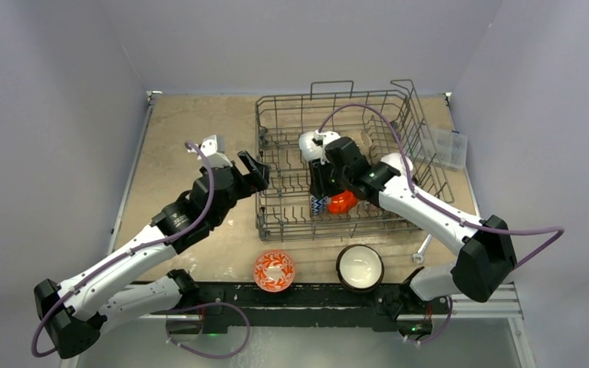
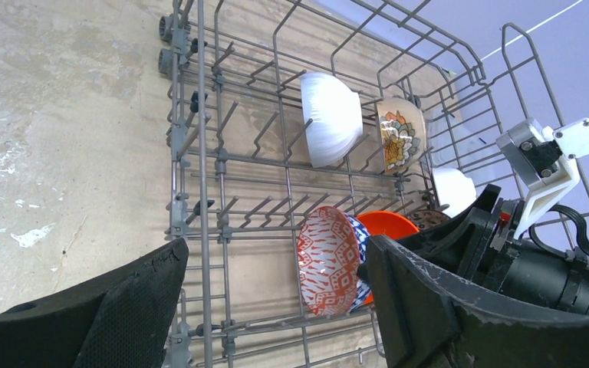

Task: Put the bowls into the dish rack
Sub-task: Place the bowl in the dish rack.

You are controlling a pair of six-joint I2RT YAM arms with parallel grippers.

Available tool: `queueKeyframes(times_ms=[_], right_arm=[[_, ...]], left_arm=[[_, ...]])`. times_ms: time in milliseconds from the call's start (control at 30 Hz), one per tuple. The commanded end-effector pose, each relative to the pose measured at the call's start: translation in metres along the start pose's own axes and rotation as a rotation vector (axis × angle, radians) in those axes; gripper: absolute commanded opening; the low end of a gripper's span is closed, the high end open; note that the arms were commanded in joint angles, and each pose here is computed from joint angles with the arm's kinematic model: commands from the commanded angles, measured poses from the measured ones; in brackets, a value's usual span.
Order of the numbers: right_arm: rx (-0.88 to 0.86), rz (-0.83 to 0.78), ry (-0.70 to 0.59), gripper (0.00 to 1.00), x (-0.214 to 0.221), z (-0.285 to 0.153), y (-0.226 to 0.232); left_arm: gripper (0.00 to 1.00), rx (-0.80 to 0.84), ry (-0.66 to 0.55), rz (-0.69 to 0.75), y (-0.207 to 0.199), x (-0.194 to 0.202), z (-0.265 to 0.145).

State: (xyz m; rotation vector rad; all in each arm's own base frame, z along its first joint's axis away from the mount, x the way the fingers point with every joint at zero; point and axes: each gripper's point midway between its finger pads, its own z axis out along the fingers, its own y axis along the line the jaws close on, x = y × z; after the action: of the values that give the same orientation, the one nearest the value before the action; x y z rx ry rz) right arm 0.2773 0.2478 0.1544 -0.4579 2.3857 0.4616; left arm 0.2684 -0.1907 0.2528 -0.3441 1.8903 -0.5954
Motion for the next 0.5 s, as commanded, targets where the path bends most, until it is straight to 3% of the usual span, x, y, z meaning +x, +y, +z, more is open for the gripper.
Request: queueKeyframes(times_ms=[0,333,467], right_arm=[[0.094,-0.015,0.064,0.49,0.019,-0.003,-0.023],[-0.035,0.013,-0.044,0.74,-0.021,-0.030,0.007],[-0.075,0.039,-0.069,0.77,-0.025,-0.038,0.009]], left_arm=[[0.84,0.001,-0.054,0.010,-0.001,-0.021,-0.009],[0.84,0.010,-0.099,0.086,0.007,-0.037,-0.027],[0.83,0.124,-0.077,0.152,-0.010,-0.036,-0.034]])
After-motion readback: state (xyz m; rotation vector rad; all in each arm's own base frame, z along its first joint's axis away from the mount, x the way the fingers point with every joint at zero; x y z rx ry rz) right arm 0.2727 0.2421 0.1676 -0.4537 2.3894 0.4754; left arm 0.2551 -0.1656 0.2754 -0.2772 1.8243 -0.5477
